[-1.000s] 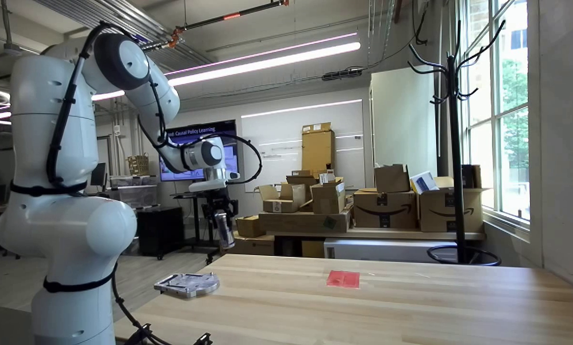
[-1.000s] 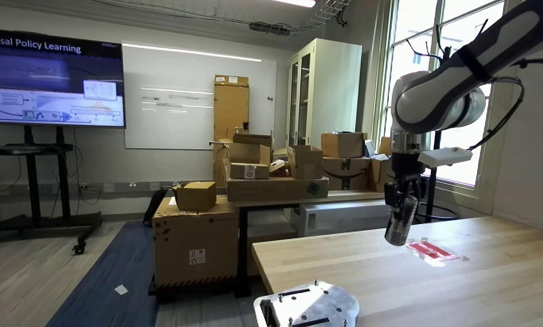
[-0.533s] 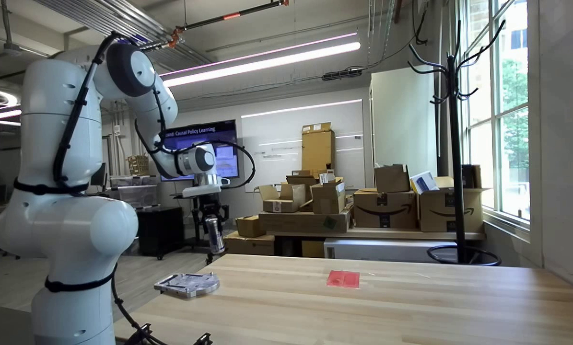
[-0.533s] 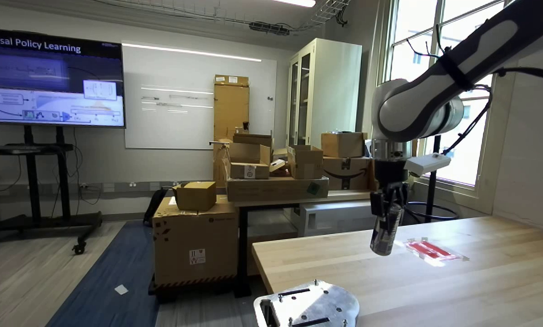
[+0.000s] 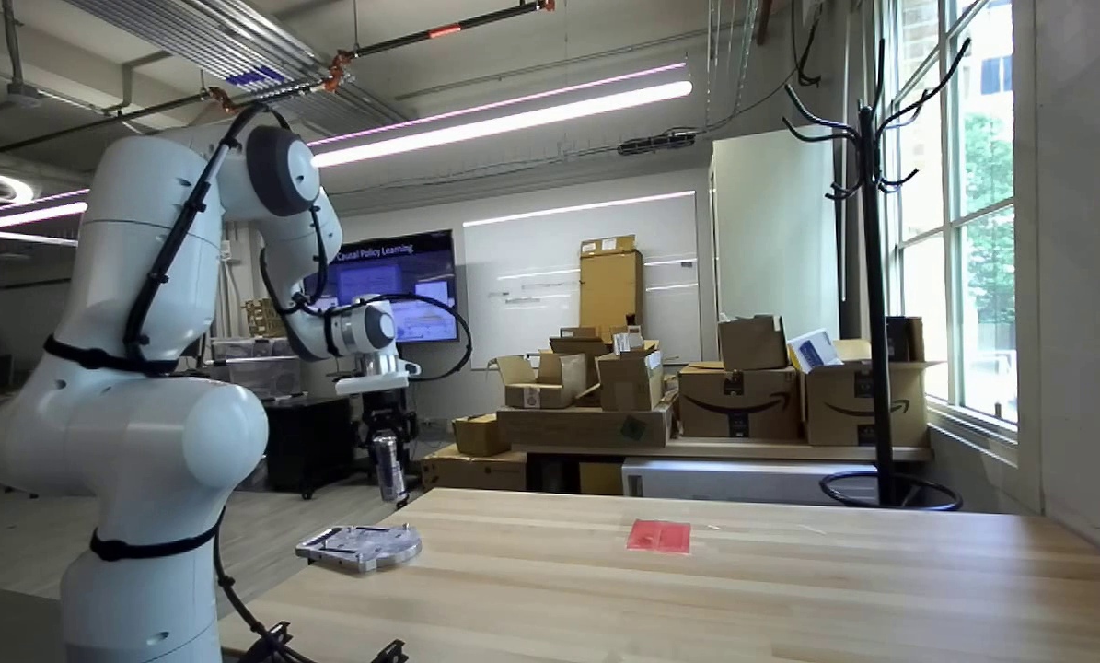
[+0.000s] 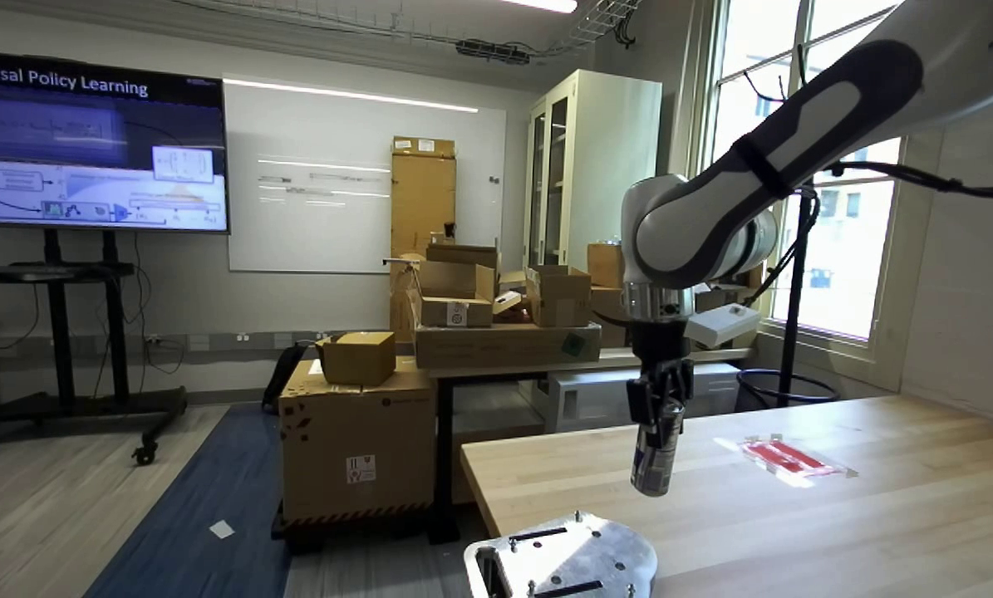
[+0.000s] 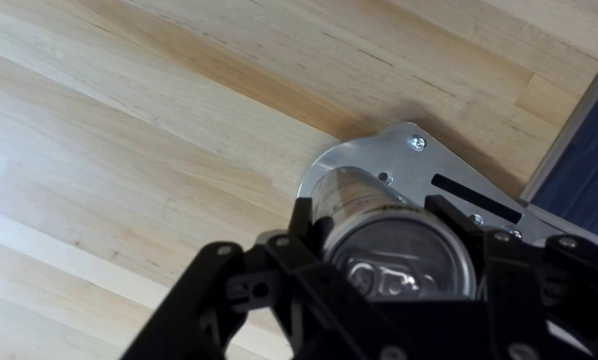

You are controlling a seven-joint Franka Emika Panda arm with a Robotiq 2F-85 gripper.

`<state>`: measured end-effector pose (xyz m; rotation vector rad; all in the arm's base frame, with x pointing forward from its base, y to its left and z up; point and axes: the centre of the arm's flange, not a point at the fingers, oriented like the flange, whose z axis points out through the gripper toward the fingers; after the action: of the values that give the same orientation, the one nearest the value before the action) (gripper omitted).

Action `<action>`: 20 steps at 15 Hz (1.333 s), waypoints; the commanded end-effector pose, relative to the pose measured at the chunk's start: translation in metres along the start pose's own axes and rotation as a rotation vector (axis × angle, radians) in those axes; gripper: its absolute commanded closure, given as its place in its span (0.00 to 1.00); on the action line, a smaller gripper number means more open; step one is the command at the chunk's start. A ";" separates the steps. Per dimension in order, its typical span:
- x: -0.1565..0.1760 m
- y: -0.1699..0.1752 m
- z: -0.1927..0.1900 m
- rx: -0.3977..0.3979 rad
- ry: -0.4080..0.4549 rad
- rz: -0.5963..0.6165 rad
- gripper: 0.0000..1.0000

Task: Put the can on the silver object

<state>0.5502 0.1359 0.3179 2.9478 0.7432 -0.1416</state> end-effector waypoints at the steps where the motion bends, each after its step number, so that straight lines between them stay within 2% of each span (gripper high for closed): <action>1: 0.043 -0.003 0.008 0.014 -0.025 -0.049 0.66; 9: 0.084 -0.023 0.052 0.044 -0.066 -0.083 0.66; 20: 0.102 -0.049 0.082 0.048 -0.117 -0.123 0.66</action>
<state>0.5981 0.2112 0.2169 2.9308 0.8858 -0.3166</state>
